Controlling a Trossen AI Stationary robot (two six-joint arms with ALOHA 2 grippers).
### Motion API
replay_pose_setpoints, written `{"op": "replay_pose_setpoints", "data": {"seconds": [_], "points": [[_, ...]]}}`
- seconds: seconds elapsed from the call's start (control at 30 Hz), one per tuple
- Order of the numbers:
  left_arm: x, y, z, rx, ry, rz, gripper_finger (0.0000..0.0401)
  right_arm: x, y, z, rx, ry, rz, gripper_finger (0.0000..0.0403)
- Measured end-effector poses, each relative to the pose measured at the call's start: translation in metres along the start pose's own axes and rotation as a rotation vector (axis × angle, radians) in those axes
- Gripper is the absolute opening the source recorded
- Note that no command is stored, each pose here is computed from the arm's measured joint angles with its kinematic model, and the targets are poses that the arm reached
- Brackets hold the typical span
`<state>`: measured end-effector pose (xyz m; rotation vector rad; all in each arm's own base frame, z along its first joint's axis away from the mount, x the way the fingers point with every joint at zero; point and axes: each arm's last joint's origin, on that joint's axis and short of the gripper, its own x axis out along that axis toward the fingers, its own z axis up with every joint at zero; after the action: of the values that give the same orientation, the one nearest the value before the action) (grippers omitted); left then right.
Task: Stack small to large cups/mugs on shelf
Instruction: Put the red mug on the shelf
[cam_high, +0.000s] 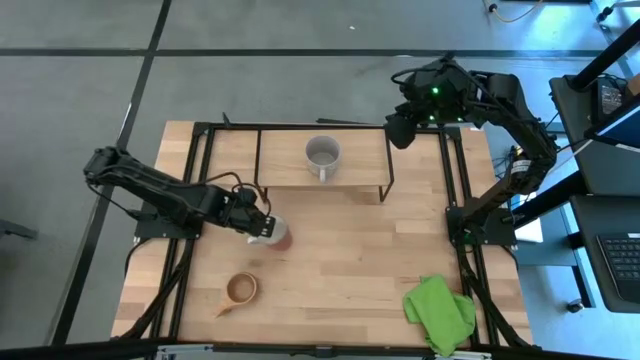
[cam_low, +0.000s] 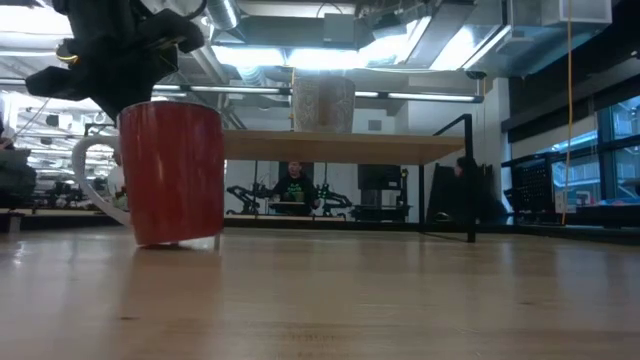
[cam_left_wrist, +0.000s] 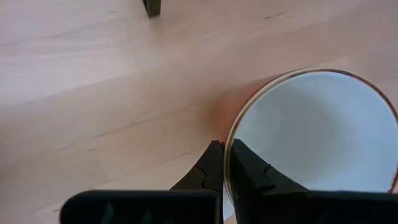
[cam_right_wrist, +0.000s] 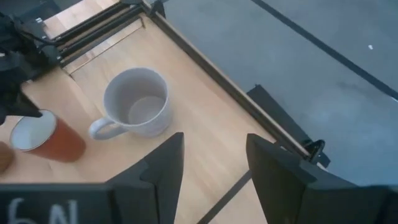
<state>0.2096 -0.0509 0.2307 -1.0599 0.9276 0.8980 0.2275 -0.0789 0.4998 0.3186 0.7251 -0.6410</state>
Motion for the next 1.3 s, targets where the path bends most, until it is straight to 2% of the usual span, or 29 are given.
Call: {"op": "replay_pose_setpoints", "data": {"seconds": [0.2,0.43,0.63,1.3], "points": [[0.006,-0.011,0.000,0.029,-0.012,-0.073,0.0007,-0.003,0.012,-0.005,-0.010,0.013,0.037,0.0175],[0.007,-0.012,0.005,0.031,-0.020,-0.080,0.0007,-0.006,0.020,-0.008,0.001,0.016,0.062,0.0175],[0.007,-0.020,0.006,0.058,-0.028,-0.163,0.0011,-0.006,0.022,-0.009,0.006,0.021,0.066,0.0175],[0.006,-0.022,0.007,0.073,-0.041,-0.179,0.0013,-0.007,0.022,-0.011,0.010,0.035,0.063,0.0175]]}}
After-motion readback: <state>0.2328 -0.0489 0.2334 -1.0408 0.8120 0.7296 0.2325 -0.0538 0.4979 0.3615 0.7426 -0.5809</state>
